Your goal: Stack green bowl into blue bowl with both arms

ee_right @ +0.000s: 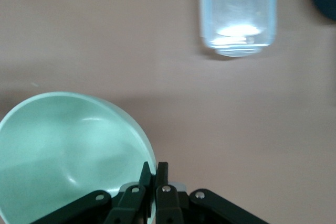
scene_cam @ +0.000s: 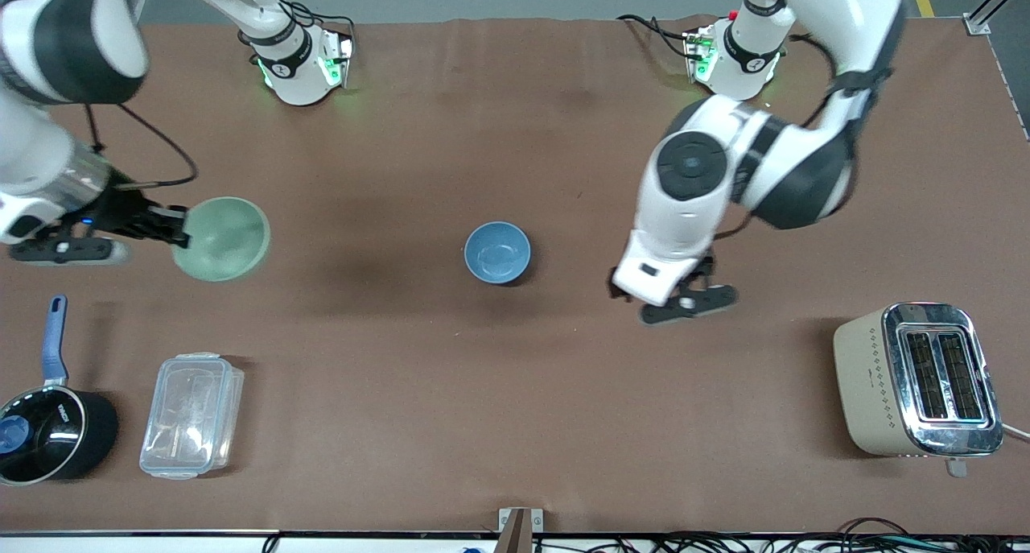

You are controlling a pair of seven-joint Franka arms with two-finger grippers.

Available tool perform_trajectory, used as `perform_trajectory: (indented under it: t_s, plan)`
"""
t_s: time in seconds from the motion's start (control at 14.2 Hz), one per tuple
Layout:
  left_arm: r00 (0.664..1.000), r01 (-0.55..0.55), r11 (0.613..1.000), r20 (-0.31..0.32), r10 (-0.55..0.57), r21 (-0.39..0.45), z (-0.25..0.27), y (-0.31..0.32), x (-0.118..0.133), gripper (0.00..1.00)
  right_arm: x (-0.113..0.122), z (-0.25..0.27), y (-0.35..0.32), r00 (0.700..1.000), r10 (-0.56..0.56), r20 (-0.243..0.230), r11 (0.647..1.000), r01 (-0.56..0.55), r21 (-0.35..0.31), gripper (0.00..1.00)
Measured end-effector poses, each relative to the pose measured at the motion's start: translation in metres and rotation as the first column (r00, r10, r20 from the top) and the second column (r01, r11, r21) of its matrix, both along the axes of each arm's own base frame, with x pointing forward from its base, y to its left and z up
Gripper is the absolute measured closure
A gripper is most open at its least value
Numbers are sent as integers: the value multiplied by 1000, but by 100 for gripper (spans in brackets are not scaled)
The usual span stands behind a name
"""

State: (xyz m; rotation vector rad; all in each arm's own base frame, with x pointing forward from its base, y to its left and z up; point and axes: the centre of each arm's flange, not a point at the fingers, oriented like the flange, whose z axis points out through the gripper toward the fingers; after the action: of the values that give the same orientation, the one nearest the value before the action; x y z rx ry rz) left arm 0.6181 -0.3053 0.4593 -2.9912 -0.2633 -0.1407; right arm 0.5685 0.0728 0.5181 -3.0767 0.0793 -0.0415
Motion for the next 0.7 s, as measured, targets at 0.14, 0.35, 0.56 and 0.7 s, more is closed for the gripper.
perform_trajectory:
  t_s: [0.14,0.35,0.56,0.7]
  plan:
    - [999,-26,1000,25,26,13,37,42,9,0,-1,-12,67,999,-48,14,999,48,15,96]
    - [1000,-7,999,25,5,52,89,92,2,0,-4,-58,160,993,-121,6,991,120,59,96]
    - [997,69,995,-31,-67,74,128,113,-22,0,-9,-118,229,985,-174,-7,982,174,75,96]
    - [995,92,995,-47,-90,33,152,144,-29,0,-15,-152,259,980,-197,-33,976,199,92,96]
